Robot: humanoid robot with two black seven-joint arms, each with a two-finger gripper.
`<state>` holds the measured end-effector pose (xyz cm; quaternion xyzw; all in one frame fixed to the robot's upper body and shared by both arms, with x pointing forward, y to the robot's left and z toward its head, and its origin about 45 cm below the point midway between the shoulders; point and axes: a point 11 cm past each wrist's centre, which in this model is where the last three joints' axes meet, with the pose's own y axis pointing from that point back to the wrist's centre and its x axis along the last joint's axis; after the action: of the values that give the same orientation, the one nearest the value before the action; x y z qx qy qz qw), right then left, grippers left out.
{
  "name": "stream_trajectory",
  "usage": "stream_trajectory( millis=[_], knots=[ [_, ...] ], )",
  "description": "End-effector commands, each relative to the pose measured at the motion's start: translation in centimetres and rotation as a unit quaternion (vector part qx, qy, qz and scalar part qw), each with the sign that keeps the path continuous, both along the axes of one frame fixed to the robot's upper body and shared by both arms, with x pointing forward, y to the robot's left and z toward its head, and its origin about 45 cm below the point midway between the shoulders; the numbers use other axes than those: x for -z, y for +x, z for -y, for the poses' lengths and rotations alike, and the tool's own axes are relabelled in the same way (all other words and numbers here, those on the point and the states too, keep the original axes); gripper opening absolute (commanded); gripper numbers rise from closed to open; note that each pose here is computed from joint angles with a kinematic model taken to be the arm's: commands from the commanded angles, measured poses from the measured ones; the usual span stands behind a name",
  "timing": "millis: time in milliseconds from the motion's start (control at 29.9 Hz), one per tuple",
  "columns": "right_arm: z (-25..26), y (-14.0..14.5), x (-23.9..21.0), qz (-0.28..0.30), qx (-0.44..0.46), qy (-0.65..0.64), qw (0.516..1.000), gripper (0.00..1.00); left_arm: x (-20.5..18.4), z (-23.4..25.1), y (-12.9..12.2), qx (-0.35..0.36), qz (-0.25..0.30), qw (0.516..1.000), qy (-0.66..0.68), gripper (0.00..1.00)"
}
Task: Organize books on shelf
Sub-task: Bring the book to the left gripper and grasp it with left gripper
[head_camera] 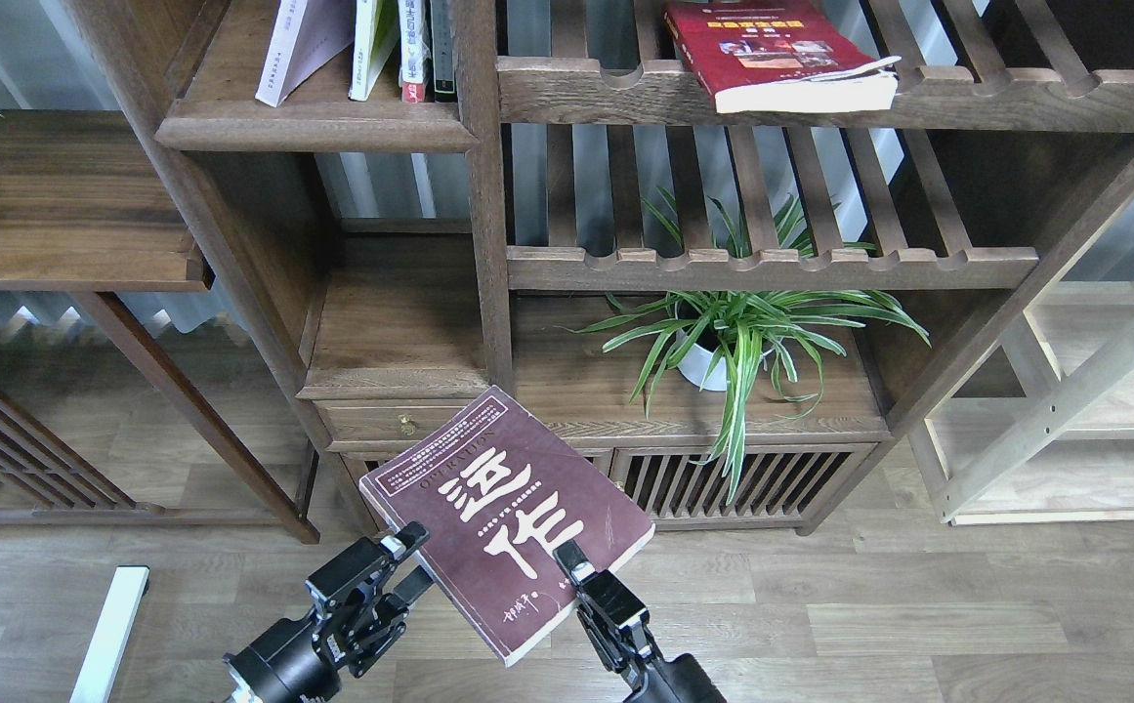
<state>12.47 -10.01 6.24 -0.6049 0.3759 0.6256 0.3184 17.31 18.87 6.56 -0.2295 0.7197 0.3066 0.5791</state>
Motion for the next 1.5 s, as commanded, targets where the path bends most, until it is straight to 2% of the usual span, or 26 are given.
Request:
stream_trajectory(
  millis=[0,234,802,1036,1136,1270,1471],
  knots=[
    [-0.20,-0.15,-0.02,0.000,-0.004,0.001,1.000,0.15,-0.23,0.28,0.67,-0.001,0.006,1.000,-0.003,0.69],
    [-0.20,-0.15,-0.02,0.000,-0.004,0.001,1.000,0.15,-0.23,0.46,0.72,-0.001,0.003,1.000,-0.010,0.55],
    [-0.20,-0.15,-0.02,0.000,-0.004,0.001,1.000,0.15,-0.43,1.07,0.32,0.028,0.001,0.999,-0.021,0.40],
    [-0.19,-0.17,0.03,0.000,-0.004,0.000,1.000,0.15,-0.42,0.99,0.37,0.026,0.000,0.999,-0.022,0.24],
    [-0.19,-0.17,0.03,0.000,-0.004,0.000,1.000,0.15,-0.39,0.94,0.39,0.024,-0.002,0.999,-0.023,0.21],
    [-0.18,-0.17,0.03,-0.001,-0.004,0.000,1.000,0.15,-0.34,0.86,0.38,0.024,-0.002,0.999,-0.022,0.20],
    [-0.18,-0.19,0.07,-0.001,-0.004,-0.001,1.000,0.16,-0.32,0.75,0.36,0.024,-0.002,1.000,-0.020,0.14]
  ],
)
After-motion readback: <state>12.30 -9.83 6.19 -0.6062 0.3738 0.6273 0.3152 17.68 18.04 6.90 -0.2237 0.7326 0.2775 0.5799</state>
